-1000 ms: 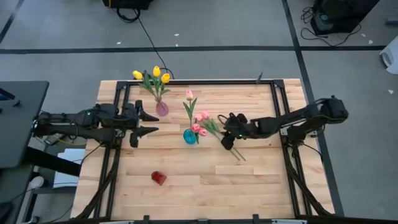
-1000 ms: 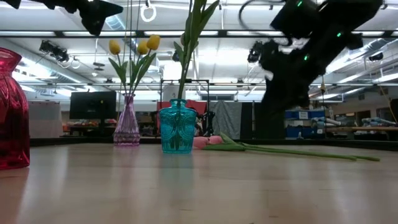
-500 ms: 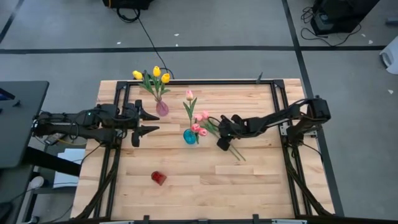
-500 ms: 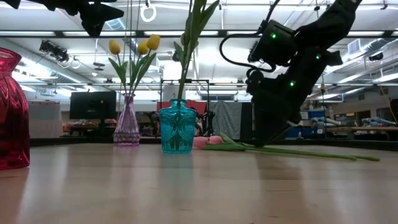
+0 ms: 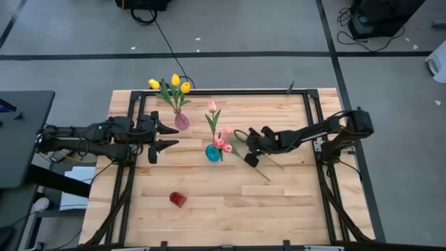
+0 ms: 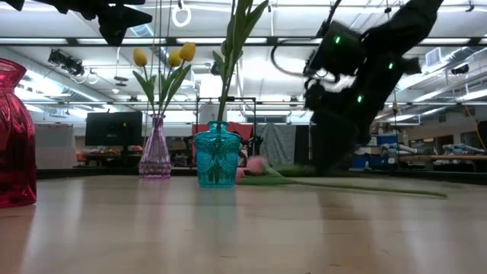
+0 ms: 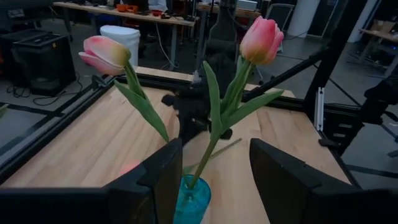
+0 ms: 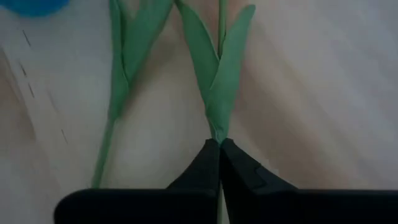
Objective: Sort flowers into vase by color
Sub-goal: Put the pink flower into the red flower vase
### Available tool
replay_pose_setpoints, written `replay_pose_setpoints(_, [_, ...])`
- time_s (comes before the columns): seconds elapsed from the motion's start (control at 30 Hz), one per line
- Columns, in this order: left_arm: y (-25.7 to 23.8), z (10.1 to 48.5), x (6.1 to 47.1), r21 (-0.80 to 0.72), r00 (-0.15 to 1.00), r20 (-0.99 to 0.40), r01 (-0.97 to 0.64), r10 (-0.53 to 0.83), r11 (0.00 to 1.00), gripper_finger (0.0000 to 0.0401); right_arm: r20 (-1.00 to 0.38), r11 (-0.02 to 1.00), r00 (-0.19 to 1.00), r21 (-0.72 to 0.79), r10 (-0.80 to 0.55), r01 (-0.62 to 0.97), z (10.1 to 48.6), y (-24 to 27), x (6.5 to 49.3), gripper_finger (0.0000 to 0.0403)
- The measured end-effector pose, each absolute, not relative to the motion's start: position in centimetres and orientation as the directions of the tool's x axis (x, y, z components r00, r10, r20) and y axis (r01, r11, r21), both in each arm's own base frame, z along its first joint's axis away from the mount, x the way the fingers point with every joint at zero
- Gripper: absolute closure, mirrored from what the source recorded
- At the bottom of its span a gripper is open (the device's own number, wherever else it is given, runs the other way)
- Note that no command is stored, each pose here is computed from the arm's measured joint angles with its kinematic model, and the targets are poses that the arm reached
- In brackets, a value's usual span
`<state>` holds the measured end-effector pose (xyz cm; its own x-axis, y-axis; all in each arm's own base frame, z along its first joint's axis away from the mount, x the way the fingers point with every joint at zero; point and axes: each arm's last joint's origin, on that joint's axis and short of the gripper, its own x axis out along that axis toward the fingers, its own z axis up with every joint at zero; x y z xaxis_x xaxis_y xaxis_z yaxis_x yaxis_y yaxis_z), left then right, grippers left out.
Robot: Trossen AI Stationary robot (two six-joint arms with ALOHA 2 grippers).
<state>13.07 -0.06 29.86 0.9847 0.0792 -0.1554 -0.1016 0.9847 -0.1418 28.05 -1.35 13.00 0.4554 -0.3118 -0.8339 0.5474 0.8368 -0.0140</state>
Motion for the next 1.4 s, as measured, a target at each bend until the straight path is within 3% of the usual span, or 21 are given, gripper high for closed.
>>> replay_pose_setpoints(0.17, [-0.1,30.2,13.1,-0.141,0.989,-0.126,-0.096,0.078,0.985,0.0209,-0.782,0.799,0.476,-0.045,-0.401,0.599,16.8,-1.5,26.3,0.0395])
replay_pose_setpoints(0.27, [-0.1,30.7,13.6,-0.136,0.995,-0.064,-0.082,0.074,0.987,0.0209,-0.677,0.807,0.594,0.001,-0.433,0.590,20.2,-1.1,25.3,0.0396])
replay_pose_setpoints(0.5, [-0.2,31.6,16.5,-0.171,0.999,-0.023,-0.051,0.048,0.984,0.0209,-0.220,0.917,0.910,0.115,-0.351,0.382,29.0,1.0,23.1,0.0395])
replay_pose_setpoints(0.63, [-0.2,34.0,17.9,-0.112,0.998,0.004,-0.061,0.062,0.992,0.0209,0.070,0.966,0.966,0.092,-0.248,0.241,32.8,1.5,22.0,0.0395])
replay_pose_setpoints(0.7, [0.1,35.5,18.6,-0.085,0.997,0.020,-0.076,0.078,0.993,0.0209,0.144,0.974,0.964,0.073,-0.222,0.214,34.5,1.3,21.8,0.0395])
replay_pose_setpoints(0.97, [0.8,39.1,22.8,0.000,0.994,-0.062,-0.088,0.088,0.996,0.0209,0.166,0.996,0.983,0.025,-0.083,0.080,38.0,1.2,25.8,0.0395])
replay_pose_setpoints(1.4, [0.2,40.3,26.5,0.031,0.990,-0.040,0.137,-0.136,0.990,0.0209,0.158,0.999,0.986,-0.017,0.043,-0.041,39.6,2.4,32.5,0.0395])
